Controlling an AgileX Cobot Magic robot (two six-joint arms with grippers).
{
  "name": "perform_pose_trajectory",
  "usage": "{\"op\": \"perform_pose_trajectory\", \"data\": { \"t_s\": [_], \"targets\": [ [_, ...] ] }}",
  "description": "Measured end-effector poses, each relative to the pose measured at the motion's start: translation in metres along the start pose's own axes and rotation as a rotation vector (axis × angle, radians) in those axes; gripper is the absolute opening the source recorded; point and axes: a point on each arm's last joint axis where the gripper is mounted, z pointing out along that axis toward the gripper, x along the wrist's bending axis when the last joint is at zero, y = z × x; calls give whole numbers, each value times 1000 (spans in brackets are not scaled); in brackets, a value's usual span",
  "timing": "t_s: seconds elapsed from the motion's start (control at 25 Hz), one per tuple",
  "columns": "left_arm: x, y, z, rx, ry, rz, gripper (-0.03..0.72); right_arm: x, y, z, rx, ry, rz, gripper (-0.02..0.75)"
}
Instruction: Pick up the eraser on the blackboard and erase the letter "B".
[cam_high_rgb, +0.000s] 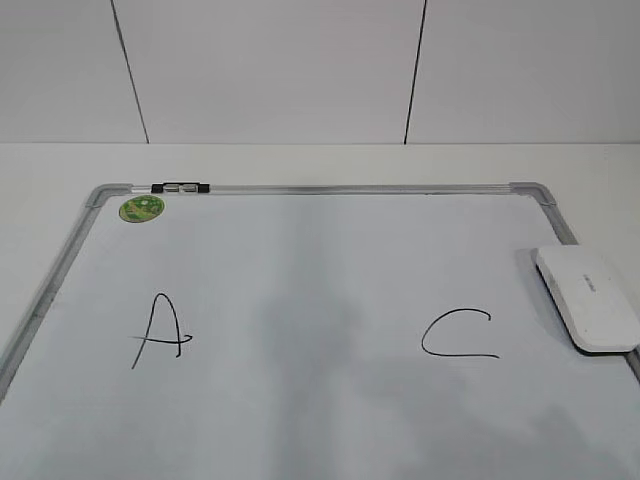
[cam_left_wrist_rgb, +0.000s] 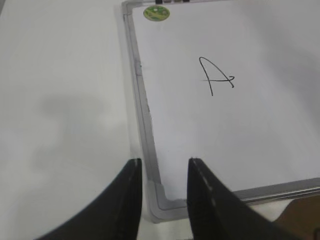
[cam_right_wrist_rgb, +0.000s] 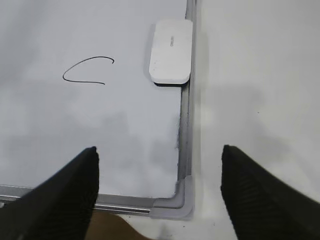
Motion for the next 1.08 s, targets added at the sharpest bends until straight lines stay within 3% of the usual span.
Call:
{"op": "perform_pose_trajectory", "data": {
  "t_s": [0.4,1.08],
  "targets": [
    [4,2,11,-62,25,3,237,-2,-2,4,-33,-28,-14,585],
    [5,2,11,-64,44,12,237,-3,-2,4,-37,-31,-15,585]
  ]
}}
